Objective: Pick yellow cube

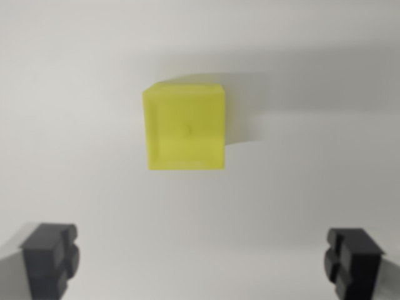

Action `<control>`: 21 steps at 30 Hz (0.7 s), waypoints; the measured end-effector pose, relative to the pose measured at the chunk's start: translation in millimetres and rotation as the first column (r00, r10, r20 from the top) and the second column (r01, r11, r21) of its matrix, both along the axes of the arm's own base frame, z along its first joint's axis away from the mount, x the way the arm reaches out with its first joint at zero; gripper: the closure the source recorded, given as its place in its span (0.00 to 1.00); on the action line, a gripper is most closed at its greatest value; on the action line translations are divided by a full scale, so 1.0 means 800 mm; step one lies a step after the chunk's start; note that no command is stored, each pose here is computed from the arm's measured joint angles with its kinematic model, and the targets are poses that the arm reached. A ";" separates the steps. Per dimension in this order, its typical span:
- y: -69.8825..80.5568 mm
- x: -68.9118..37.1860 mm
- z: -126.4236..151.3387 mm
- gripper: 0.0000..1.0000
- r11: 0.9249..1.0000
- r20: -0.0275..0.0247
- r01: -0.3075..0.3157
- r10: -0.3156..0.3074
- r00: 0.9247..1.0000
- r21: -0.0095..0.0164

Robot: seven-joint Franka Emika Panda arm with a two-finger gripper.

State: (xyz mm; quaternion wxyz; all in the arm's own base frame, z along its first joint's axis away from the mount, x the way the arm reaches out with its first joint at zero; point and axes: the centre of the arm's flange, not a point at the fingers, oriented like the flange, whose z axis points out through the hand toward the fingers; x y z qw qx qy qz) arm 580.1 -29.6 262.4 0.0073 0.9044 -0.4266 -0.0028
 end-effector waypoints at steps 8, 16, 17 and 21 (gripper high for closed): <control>0.003 0.001 -0.025 0.00 1.000 0.002 0.004 -0.004 1.000 0.002; 0.005 0.002 -0.050 0.00 1.000 0.004 0.008 -0.008 1.000 0.004; 0.006 0.002 -0.053 0.00 1.000 0.004 0.009 -0.009 1.000 0.004; 0.007 0.003 -0.066 0.00 1.000 0.005 0.011 -0.011 1.000 0.005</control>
